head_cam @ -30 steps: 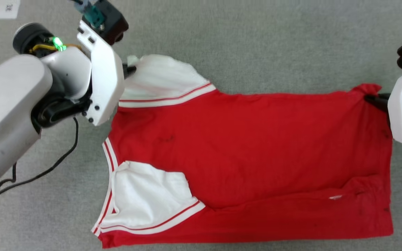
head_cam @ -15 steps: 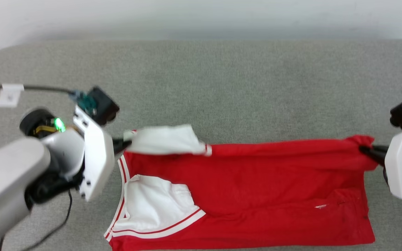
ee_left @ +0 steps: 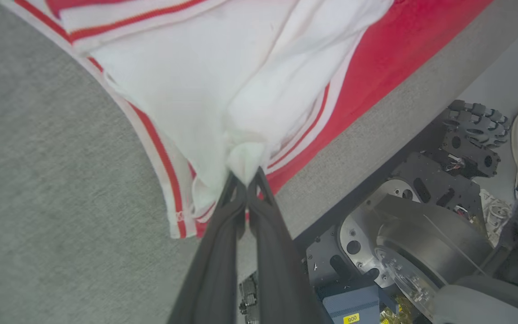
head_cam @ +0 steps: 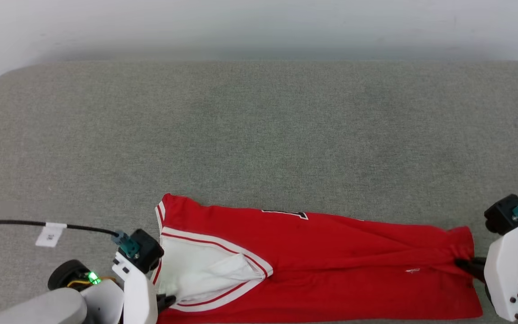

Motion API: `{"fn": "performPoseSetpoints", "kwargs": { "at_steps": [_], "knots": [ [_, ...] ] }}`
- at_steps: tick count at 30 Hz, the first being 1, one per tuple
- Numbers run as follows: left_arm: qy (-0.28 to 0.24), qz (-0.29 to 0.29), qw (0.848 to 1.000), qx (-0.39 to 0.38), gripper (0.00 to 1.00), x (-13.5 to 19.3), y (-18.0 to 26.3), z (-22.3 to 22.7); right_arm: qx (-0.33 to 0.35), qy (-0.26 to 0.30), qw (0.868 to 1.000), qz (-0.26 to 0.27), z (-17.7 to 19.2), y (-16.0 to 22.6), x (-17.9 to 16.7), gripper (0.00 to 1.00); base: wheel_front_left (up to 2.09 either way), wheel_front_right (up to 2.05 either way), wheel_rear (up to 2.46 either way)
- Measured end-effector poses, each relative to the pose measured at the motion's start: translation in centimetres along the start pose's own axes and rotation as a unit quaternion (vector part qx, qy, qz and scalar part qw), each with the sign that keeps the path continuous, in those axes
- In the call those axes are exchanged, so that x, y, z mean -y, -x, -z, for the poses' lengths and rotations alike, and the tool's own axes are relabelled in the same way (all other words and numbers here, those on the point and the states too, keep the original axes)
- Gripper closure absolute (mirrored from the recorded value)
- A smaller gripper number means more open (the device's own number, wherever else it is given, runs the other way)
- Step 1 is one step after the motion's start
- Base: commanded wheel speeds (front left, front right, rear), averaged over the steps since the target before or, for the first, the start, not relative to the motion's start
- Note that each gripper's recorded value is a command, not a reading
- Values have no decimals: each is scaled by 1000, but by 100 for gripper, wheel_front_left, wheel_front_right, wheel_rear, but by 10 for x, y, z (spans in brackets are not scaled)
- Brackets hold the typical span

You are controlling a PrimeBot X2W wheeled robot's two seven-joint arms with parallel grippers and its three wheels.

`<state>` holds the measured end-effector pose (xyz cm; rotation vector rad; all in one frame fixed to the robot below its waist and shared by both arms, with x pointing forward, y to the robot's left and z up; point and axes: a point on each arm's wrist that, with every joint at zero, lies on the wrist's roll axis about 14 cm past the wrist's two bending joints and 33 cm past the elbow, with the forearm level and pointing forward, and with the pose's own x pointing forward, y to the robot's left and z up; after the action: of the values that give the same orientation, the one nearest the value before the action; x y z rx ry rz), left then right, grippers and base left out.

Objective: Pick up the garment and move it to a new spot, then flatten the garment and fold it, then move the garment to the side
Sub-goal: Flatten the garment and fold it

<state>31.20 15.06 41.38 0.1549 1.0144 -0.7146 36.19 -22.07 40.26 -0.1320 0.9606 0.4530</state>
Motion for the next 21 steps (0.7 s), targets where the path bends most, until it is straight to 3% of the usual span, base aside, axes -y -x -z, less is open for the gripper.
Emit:
{"fn": "performPoseSetpoints", "kwargs": {
  "at_steps": [5, 6, 7, 8, 9, 15, 21],
  "knots": [
    [26, 6, 999, -25, 100, 2, -14, 24, -29, -6, 1000, -2, 21, -10, -4, 100, 0, 0, 0],
    [27, 4, 999, -21, 67, 2, -16, 23, -28, -8, 1000, -2, 22, -11, -4, 100, 0, 0, 0],
    [24, -1, 1000, -13, 0, -1, -16, 21, -25, -10, 1000, -1, 21, -11, -4, 77, 0, 0, 0],
    [20, -10, 1000, 1, 0, -4, -15, 17, -19, -12, 1000, -1, 19, -10, -4, 16, 0, 0, 0],
    [17, -18, 1000, 15, 0, -7, -13, 11, -6, -14, 1000, -2, 14, -9, -5, 0, 0, 0, 0],
    [-1, -74, 986, 148, 0, -23, 10, -40, 73, 6, 997, 5, -20, 12, -2, 0, 0, 0, 0],
    [-11, -163, 937, 309, 0, -44, 39, -90, 191, 7, 981, 34, -71, 39, 15, 0, 0, 0, 0]
  ]
}}
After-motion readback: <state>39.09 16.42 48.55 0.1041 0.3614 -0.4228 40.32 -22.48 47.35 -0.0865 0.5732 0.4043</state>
